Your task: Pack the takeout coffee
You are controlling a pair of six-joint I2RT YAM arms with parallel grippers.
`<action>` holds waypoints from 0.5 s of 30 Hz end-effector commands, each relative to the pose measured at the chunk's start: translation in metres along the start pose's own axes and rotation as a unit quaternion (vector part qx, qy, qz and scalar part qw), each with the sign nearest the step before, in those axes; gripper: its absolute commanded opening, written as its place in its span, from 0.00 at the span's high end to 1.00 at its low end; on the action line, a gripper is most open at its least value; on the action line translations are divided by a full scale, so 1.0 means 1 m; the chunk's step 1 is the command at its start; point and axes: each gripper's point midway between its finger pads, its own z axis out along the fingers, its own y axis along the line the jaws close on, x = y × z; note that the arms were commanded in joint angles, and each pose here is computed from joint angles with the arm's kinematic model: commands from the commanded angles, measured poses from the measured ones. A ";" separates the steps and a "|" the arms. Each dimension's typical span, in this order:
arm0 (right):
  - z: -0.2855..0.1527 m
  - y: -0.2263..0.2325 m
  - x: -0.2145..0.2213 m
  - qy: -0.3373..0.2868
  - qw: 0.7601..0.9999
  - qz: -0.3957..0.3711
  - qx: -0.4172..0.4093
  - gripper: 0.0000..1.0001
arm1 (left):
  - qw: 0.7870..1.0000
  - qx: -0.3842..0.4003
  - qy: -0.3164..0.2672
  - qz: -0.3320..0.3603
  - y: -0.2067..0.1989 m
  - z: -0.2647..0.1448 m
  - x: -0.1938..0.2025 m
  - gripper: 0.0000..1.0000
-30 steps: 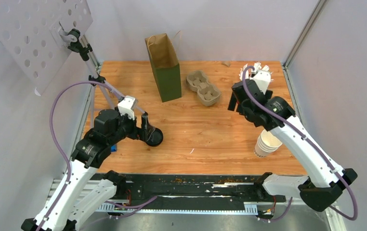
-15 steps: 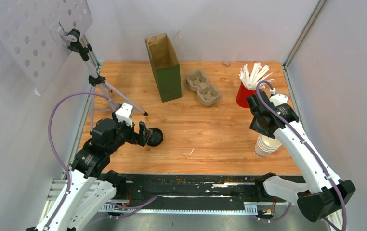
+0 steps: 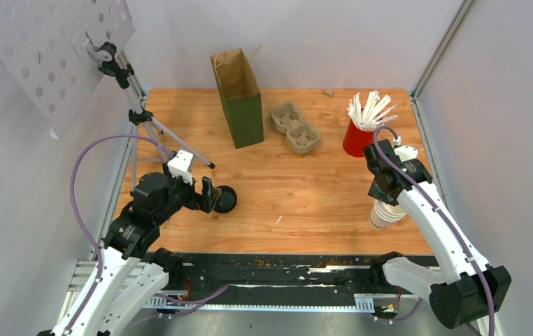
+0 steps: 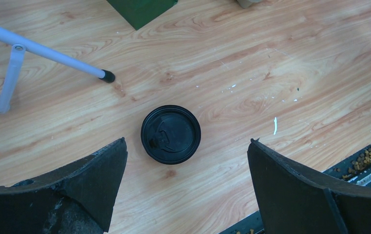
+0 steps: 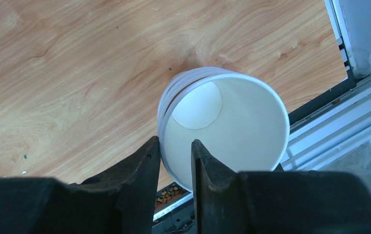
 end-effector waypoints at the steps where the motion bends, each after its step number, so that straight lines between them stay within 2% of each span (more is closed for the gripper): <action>1: 0.001 0.001 -0.008 -0.022 1.000 0.001 -0.012 0.72 | 1.000 0.005 -0.024 0.014 -0.002 0.001 -0.014 0.00; 15: -0.010 -0.011 -0.030 -0.057 0.998 -0.020 0.012 0.89 | 1.000 0.008 -0.022 0.013 -0.003 0.001 -0.013 0.00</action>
